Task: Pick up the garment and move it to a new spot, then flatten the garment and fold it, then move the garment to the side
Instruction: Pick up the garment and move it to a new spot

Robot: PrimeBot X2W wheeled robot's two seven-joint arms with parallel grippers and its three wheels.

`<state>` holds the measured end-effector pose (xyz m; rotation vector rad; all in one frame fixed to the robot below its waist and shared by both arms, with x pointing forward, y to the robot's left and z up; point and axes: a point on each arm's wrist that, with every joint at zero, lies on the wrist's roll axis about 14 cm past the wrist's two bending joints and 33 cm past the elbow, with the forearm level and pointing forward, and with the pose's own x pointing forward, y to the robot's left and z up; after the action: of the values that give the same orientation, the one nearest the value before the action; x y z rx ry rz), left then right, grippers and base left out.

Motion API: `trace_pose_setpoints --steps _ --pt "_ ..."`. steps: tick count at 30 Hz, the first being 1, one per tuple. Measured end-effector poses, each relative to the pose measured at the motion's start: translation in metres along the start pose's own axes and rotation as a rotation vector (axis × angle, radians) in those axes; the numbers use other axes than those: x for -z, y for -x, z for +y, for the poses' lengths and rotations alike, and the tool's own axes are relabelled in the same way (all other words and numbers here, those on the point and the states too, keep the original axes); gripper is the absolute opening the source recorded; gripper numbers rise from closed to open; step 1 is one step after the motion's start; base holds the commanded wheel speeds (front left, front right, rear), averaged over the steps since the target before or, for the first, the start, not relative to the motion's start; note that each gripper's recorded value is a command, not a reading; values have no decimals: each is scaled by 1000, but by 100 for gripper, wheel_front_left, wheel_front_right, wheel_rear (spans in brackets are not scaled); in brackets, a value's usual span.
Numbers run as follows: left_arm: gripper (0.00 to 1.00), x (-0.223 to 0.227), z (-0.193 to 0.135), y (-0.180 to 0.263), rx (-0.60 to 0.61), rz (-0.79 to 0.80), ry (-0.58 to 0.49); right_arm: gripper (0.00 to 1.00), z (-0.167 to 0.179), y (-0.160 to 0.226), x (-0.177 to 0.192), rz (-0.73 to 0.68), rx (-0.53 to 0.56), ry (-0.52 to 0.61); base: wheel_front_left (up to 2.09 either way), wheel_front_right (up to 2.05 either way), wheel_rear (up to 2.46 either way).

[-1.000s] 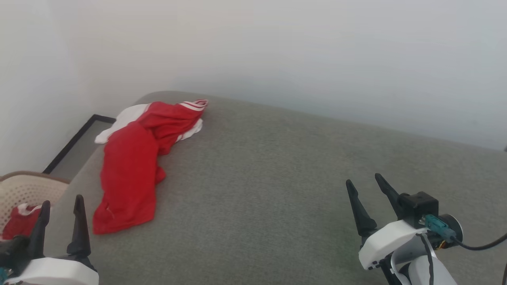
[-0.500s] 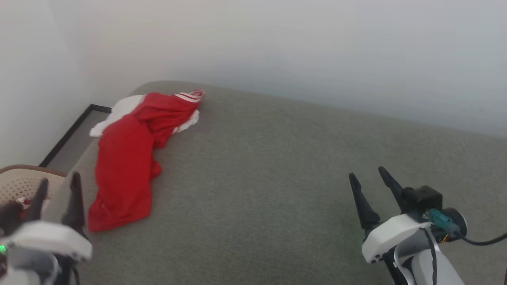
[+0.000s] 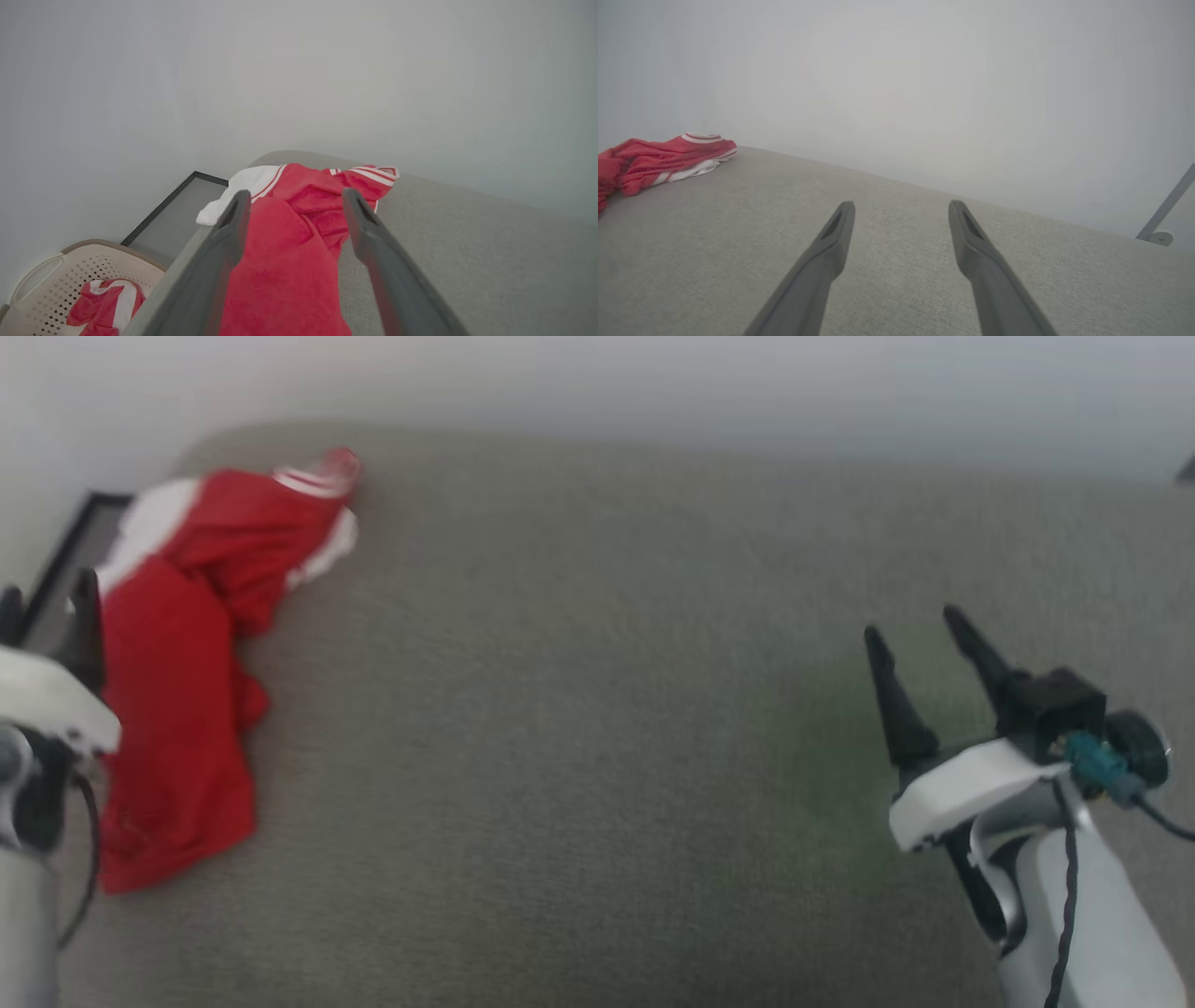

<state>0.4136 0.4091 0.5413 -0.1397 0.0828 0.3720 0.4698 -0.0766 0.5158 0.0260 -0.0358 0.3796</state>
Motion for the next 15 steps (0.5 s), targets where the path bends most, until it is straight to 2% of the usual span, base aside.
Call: trace_pose_setpoints --steps 8,15 --pt "100 48 -15 -73 -15 230 -40 100 -25 -19 37 68 32 7 0 0 0" --pt "100 123 -21 -101 -54 524 -58 100 -45 -28 71 132 55 18 0 0 0"
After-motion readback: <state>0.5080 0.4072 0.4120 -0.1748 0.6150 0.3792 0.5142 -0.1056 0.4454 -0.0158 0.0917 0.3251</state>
